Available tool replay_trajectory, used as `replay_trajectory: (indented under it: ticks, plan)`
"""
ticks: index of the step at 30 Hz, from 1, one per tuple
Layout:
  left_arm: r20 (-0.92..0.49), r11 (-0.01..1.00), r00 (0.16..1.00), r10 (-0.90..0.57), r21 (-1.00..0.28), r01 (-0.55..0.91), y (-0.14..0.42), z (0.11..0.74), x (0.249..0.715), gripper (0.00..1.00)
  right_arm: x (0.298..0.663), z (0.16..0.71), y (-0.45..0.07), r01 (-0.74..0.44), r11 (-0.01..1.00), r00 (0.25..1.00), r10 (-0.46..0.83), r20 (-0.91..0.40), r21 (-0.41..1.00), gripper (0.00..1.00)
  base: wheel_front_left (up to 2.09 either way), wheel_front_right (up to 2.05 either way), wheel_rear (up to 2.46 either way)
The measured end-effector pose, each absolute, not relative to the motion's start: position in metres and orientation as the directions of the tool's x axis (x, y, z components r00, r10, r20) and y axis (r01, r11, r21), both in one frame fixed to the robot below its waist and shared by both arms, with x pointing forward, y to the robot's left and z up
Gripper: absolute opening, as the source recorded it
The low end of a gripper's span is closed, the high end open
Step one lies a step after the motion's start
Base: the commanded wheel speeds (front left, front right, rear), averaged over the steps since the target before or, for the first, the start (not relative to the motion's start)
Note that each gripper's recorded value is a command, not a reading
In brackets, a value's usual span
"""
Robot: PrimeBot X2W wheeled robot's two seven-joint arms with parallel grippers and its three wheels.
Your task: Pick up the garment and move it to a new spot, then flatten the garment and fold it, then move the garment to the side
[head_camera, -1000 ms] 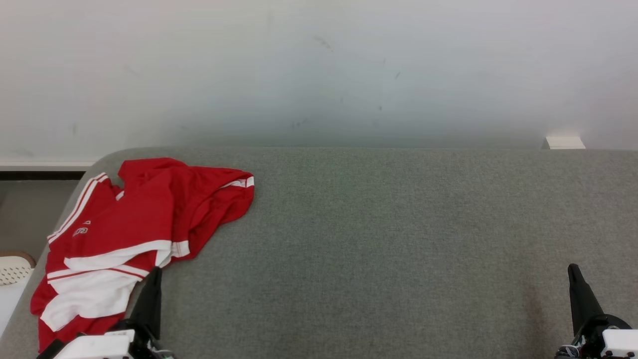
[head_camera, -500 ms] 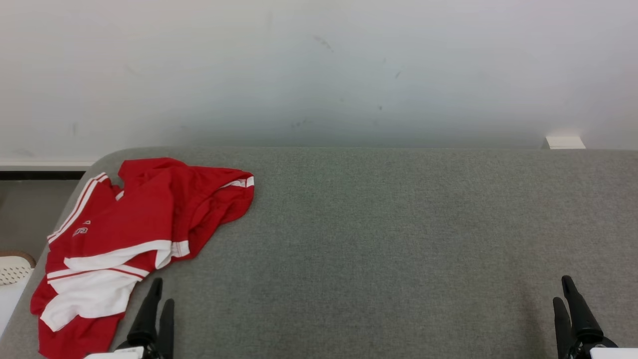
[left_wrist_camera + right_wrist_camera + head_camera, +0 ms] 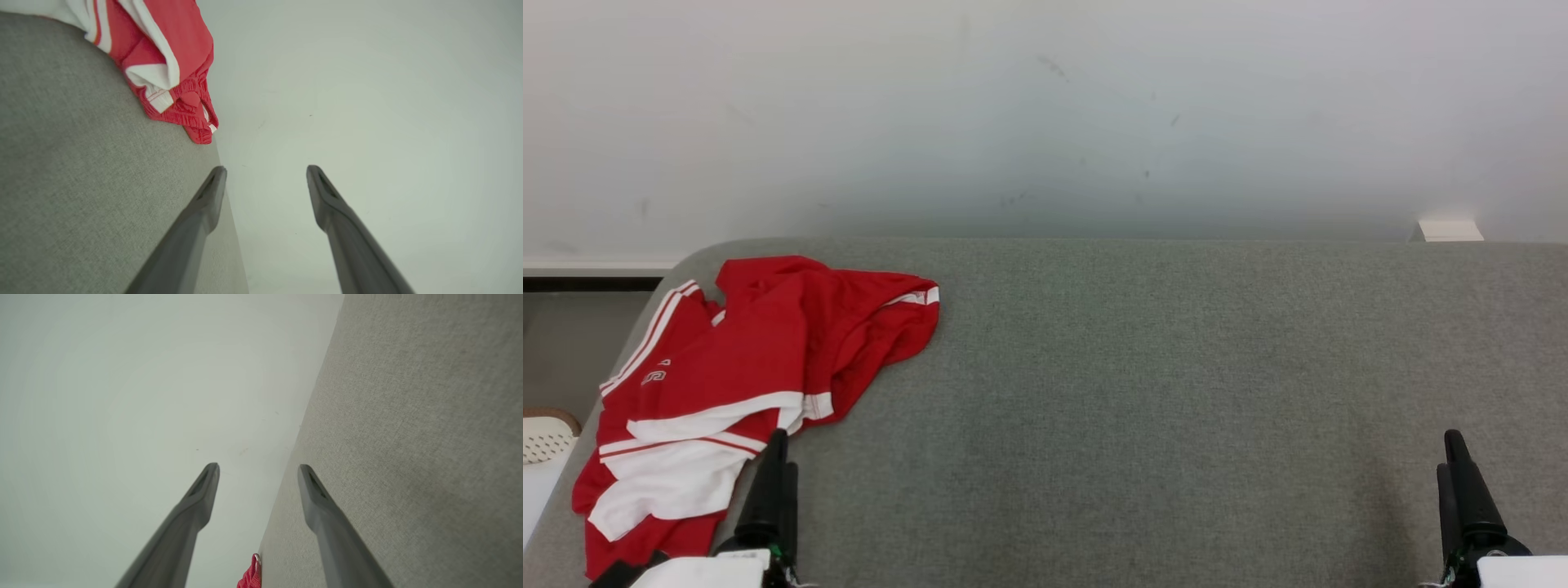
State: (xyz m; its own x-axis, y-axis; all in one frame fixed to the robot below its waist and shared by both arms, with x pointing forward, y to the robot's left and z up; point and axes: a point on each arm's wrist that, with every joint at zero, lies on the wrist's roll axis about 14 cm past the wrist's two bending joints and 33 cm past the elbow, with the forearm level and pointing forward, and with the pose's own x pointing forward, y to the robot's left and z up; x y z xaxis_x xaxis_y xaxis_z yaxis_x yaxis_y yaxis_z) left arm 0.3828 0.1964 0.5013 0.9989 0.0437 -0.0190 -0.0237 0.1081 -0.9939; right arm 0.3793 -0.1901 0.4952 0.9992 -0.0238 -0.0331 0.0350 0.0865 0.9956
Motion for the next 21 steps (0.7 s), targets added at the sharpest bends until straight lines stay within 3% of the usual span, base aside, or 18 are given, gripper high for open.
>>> replay_trajectory:
  ticks: [13,21]
  plan:
    - [0.02,0.372,0.997,0.071,-0.928,-0.008,0.203,0.513,0.385,1.0,0.383,0.515,-0.184,-0.024,0.284,0.999,-0.022,0.031,0.958,1.0,0.0,0.0,0.0]
    - [0.039,0.574,0.998,0.052,-0.819,0.002,0.198,0.517,0.386,1.0,0.384,0.52,-0.178,-0.045,0.443,0.999,-0.001,0.051,0.895,1.0,0.0,0.0,0.0]
